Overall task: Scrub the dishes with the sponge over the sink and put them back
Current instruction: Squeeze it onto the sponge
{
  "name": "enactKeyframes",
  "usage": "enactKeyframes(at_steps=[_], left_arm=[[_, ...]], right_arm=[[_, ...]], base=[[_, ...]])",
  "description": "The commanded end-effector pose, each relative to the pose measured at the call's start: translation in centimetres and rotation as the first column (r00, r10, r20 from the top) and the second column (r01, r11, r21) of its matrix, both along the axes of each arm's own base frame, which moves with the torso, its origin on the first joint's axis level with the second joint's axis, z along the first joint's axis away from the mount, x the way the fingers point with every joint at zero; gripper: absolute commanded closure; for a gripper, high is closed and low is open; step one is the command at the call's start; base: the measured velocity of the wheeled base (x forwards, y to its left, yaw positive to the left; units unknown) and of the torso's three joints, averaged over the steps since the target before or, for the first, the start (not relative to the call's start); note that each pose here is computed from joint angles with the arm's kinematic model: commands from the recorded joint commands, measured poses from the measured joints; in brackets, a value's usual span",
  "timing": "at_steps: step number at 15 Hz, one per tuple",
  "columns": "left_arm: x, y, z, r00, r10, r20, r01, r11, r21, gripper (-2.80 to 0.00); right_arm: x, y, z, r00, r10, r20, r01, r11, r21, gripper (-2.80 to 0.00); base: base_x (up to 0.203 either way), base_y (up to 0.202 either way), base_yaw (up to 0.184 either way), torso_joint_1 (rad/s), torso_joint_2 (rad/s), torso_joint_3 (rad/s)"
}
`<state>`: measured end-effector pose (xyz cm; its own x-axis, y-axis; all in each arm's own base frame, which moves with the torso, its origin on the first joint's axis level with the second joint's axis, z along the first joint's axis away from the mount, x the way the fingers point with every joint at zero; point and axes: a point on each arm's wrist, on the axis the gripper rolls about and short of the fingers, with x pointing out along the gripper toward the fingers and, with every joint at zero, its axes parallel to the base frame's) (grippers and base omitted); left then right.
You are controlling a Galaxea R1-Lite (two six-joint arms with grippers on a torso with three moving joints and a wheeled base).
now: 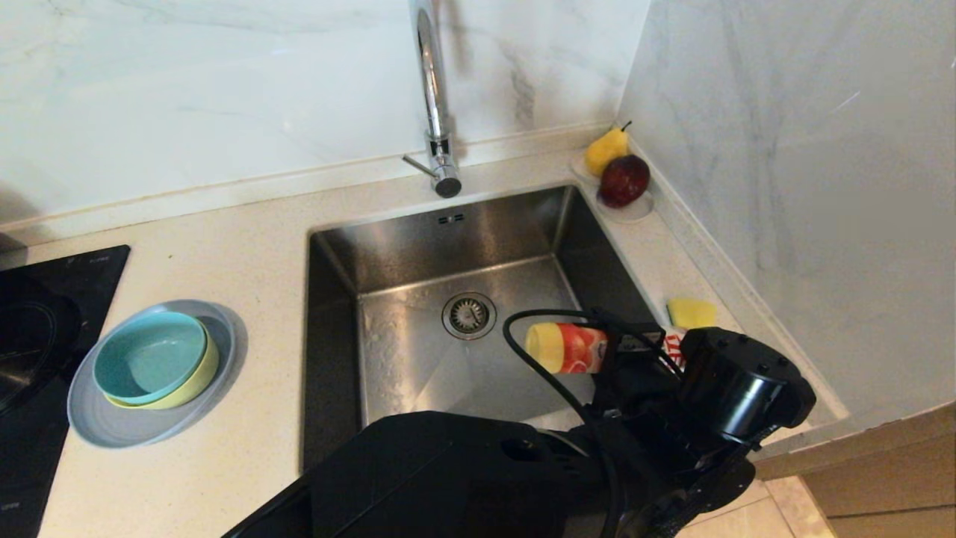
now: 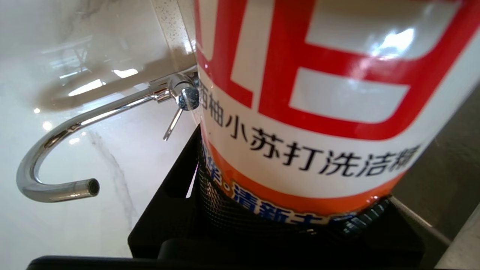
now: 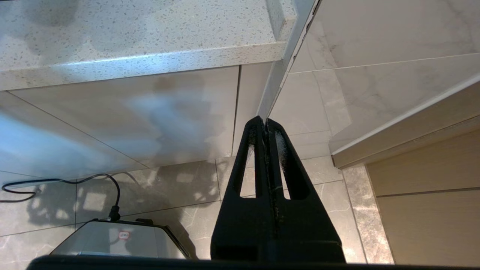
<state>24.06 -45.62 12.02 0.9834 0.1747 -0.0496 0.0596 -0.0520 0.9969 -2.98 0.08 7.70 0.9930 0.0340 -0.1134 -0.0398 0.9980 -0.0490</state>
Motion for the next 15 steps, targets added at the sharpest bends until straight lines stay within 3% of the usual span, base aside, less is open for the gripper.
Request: enactKeyframes(at_steps=[1, 6, 11, 15], left_arm=[[-0.1, 0.0, 0.0, 1.000, 0.006, 0.000, -0.006, 1.000, 0.010, 0.00], [-0.1, -0.2, -0.5, 1.000, 0.003, -0.011, -0.002, 0.998, 0.059, 0.00], [-0.1, -0.2, -0.4, 1.000, 0.004, -0.006, -0.004, 0.999, 0.046, 0.00], [-0.1, 0.0, 1.0, 0.999, 0.037, 0.038, -0.035, 0.998, -0.043, 0.00]], right_arm=[[0.0, 0.0, 0.0, 1.000, 0.001, 0.000, -0.001, 1.000, 0.000, 0.00], [0.0, 0.0, 0.0, 1.000, 0.001, 0.000, -0.001, 1.000, 0.000, 0.00], [0.0, 0.0, 0.0, 1.000, 0.001, 0.000, -0.001, 1.000, 0.001, 0.00], [0.0, 0.0, 0.0, 1.000, 0.000, 0.000, 0.000, 1.000, -0.001, 0.00]], base=[[0.000, 0.000, 0.000, 0.000, 0.00, 0.000], [0.000, 0.000, 0.000, 0.000, 0.00, 0.000], [0.000, 0.000, 0.000, 0.000, 0.00, 0.000], [0.000, 0.000, 0.000, 0.000, 0.00, 0.000]])
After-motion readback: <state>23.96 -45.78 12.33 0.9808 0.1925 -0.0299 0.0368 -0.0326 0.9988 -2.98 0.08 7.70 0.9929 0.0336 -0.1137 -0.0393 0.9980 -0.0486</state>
